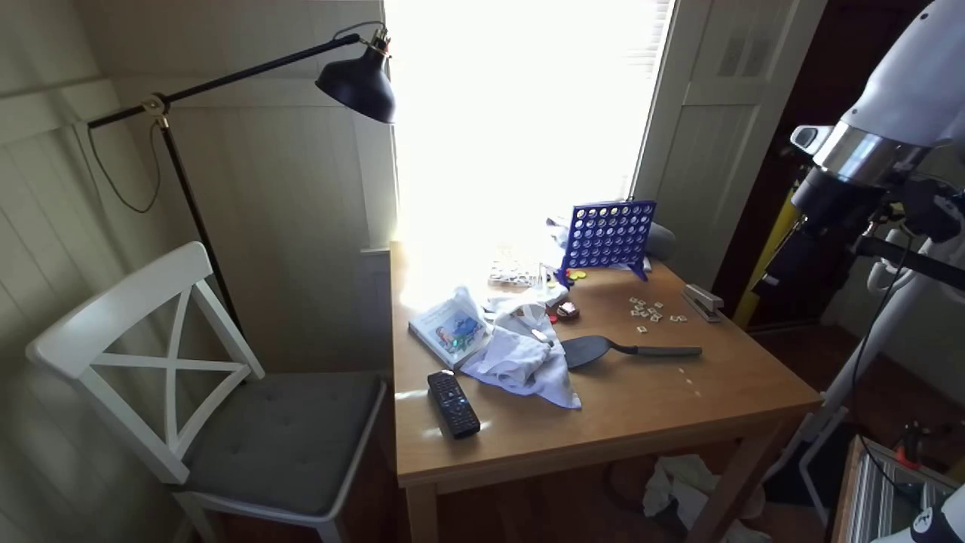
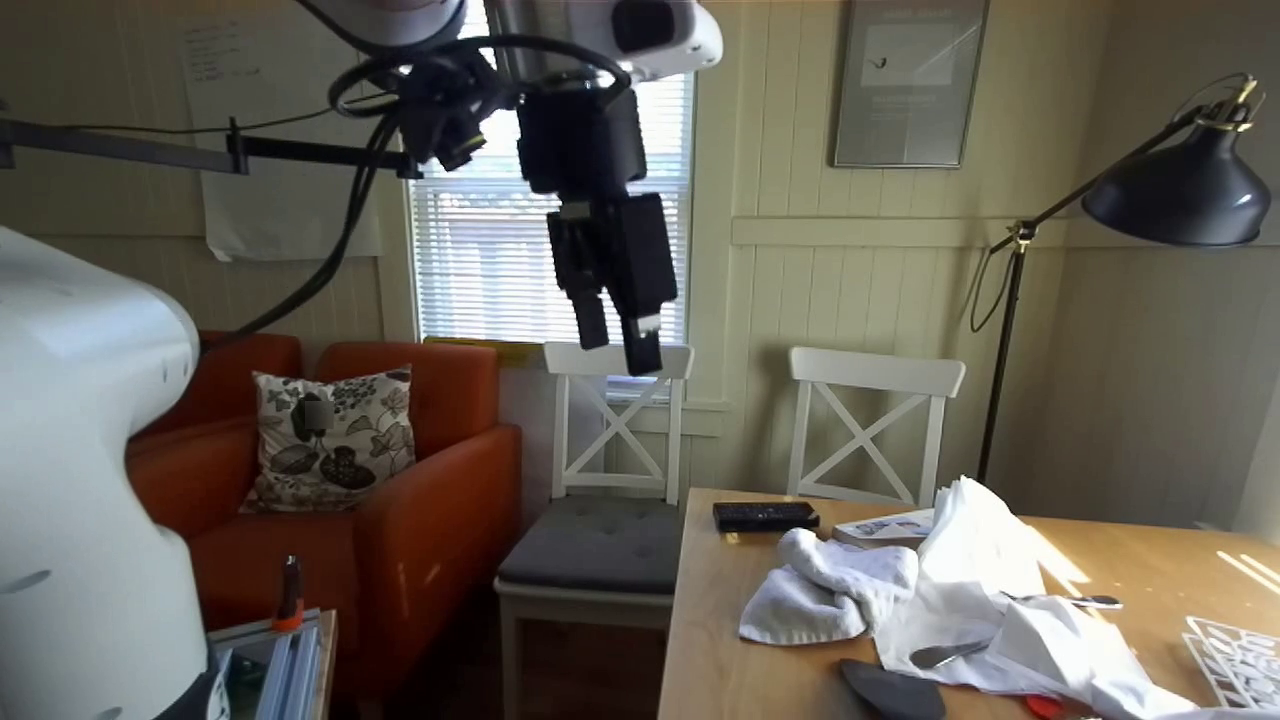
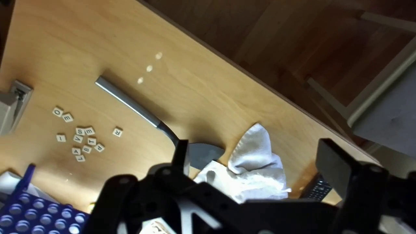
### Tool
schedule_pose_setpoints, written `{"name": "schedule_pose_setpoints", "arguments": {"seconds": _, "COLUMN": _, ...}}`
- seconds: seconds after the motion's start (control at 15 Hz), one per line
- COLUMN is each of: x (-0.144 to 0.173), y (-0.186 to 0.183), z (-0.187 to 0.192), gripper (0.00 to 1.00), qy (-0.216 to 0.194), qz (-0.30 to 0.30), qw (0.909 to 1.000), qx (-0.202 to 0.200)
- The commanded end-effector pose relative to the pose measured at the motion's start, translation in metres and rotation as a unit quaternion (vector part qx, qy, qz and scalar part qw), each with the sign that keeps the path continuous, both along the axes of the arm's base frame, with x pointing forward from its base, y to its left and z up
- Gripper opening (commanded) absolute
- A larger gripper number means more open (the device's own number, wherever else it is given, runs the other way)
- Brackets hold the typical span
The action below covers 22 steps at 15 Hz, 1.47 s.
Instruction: Pick up the spatula
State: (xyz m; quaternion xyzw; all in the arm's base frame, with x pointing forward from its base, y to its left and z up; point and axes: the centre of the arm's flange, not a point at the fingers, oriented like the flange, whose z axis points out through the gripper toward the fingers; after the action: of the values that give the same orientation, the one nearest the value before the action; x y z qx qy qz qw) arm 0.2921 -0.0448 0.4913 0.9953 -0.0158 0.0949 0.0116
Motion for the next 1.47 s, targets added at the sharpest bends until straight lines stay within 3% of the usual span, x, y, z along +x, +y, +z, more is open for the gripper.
{"name": "schedule_pose_setpoints", "arguments": {"seconds": 0.0, "x": 0.0, "y": -0.056, "z": -0.035, "gripper": 1.0, "qy": 0.01, "qz": -0.054, "qw": 0.9984, "qx": 0.013}}
{"name": "schedule_pose_setpoints", "arguments": {"seconds": 0.13, "x": -0.004, "y": -0.084, "z": -0.045, "gripper": 1.0, "qy": 0.018, "qz": -0.04, "qw": 0.9982, "qx": 0.04}}
{"name": "schedule_pose_setpoints", "arguments": {"seconds": 0.27, "x": -0.011, "y": -0.103, "z": -0.05, "gripper": 1.0, "qy": 0.033, "qz": 0.01, "qw": 0.9984, "qx": 0.044}}
{"name": "schedule_pose_setpoints", "arguments": {"seconds": 0.8, "x": -0.009, "y": -0.102, "z": -0.053, "gripper": 1.0, "qy": 0.032, "qz": 0.013, "qw": 0.9984, "qx": 0.045}}
{"name": "schedule_pose_setpoints", "arguments": {"seconds": 1.0, "x": 0.011, "y": -0.112, "z": -0.076, "gripper": 1.0, "qy": 0.028, "qz": 0.066, "qw": 0.9969, "qx": 0.031}}
{"name": "schedule_pose_setpoints", "arguments": {"seconds": 1.4, "x": 0.064, "y": -0.113, "z": -0.133, "gripper": 1.0, "qy": 0.078, "qz": 0.212, "qw": 0.9742, "qx": -0.005}}
